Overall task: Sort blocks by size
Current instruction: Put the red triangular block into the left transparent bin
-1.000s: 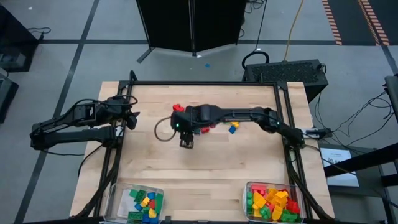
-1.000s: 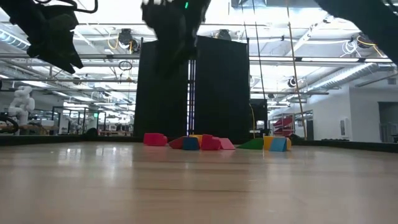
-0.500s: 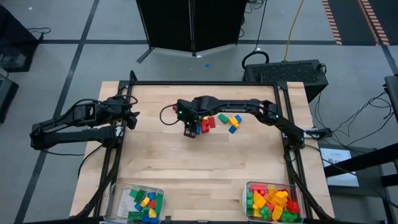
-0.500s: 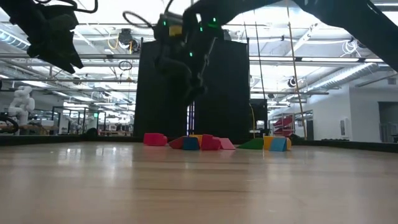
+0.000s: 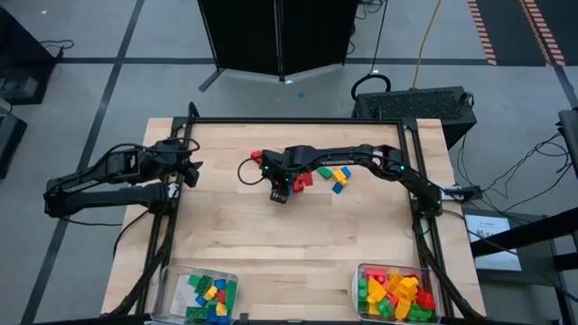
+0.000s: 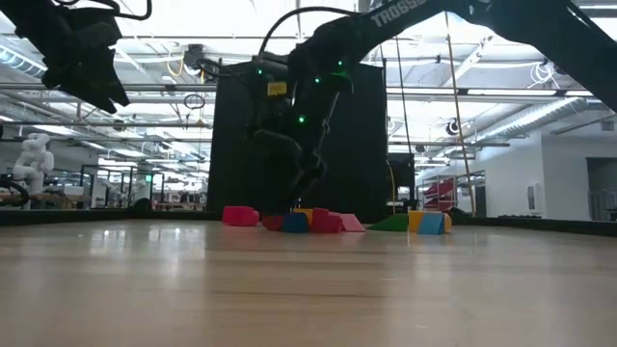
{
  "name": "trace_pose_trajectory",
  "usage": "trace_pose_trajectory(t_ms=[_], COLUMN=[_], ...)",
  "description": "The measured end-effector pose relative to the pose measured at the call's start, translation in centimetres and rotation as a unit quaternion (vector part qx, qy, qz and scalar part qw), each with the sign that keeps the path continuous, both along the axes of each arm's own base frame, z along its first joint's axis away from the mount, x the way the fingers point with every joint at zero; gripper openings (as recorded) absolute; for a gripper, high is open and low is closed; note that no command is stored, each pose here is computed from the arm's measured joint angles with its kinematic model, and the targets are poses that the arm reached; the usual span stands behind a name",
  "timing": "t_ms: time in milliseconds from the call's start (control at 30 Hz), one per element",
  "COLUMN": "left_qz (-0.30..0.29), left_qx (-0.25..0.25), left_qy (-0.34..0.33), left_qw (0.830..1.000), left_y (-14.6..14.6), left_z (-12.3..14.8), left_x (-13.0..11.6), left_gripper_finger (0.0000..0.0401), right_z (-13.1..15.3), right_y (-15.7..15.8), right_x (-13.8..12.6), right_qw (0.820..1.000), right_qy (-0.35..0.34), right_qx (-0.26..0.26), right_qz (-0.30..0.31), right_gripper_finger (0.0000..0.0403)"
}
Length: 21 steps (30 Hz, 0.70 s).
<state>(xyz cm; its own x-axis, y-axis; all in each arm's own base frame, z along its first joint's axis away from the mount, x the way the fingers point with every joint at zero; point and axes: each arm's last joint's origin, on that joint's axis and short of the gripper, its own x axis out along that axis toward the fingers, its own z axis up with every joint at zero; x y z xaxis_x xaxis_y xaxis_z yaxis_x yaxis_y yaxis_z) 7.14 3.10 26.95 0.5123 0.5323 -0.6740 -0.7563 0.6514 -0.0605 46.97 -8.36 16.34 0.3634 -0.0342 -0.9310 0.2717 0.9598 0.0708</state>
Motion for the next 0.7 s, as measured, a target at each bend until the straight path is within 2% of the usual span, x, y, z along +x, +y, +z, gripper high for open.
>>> trace_pose_trajectory(t_ms=[267, 700], left_qz=[0.0, 0.0], left_qx=[0.0, 0.0], left_qy=[0.0, 0.0], left_qw=[1.0, 1.0], left_y=[0.0, 0.0], left_z=[0.0, 0.0], left_x=[0.0, 0.0], left_gripper_finger=[0.0255, 0.0255], right_z=[-1.05, -0.46], right_y=[-0.89, -1.07], right_x=[-0.15, 0.61], right_qw=[1.0, 0.998], right_qy=[-0.015, -0.053], right_qx=[0.003, -0.026], right_qz=[-0.022, 0.016], right_gripper_finger=[0.0215, 0.0215])
